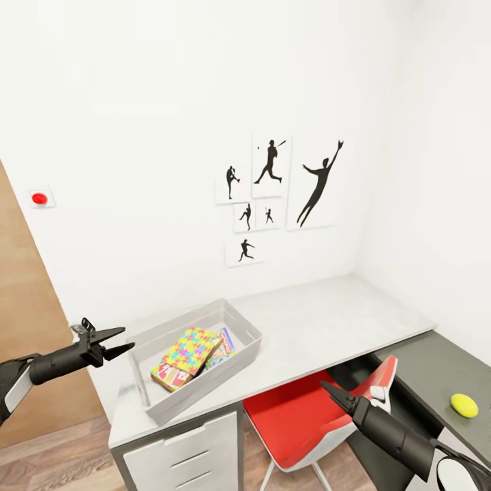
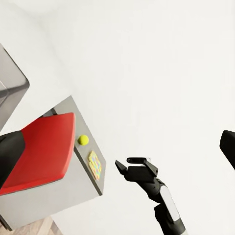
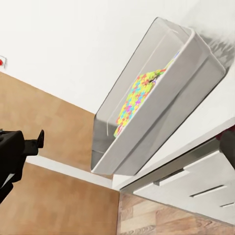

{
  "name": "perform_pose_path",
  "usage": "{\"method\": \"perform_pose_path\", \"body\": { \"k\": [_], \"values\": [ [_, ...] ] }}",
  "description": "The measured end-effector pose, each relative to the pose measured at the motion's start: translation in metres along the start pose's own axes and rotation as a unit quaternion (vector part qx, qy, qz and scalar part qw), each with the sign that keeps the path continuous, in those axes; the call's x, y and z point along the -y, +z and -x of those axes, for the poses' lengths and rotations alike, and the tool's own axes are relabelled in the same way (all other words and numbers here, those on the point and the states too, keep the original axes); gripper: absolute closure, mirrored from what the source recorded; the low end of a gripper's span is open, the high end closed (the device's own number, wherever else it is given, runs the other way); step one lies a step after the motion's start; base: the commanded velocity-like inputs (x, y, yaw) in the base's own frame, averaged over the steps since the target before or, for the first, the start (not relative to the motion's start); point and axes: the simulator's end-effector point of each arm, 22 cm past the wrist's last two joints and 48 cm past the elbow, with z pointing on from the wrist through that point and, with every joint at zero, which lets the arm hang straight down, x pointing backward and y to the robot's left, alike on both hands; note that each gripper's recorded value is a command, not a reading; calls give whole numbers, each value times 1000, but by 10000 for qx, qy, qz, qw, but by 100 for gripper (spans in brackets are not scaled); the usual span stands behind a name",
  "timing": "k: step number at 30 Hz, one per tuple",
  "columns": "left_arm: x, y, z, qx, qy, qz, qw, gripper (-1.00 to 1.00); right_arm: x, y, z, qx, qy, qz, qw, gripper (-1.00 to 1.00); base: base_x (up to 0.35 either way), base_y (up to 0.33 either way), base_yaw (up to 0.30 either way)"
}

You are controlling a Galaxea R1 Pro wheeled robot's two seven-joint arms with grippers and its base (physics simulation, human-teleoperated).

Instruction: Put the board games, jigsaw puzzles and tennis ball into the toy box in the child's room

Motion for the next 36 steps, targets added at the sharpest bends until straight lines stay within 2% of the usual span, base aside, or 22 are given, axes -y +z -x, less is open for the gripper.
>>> {"method": "perform_pose_path", "body": {
  "k": [14, 24, 36],
  "values": [
    [12, -1, 2, 18, 103, -54, 9999, -100, -7, -4, 7, 81, -80, 43, 9999, -100, 0, 163, -15],
    [18, 0, 3, 22, 170, -86, 9998, -100, -11, -4, 6, 79, -115, 80, 9999, -100, 0, 15, -157],
    [19, 2, 2, 12, 179, -112, 9998, -100, -4, -5, 6, 65, -199, -66, 9998, -100, 0, 0, -12]
  ]
}}
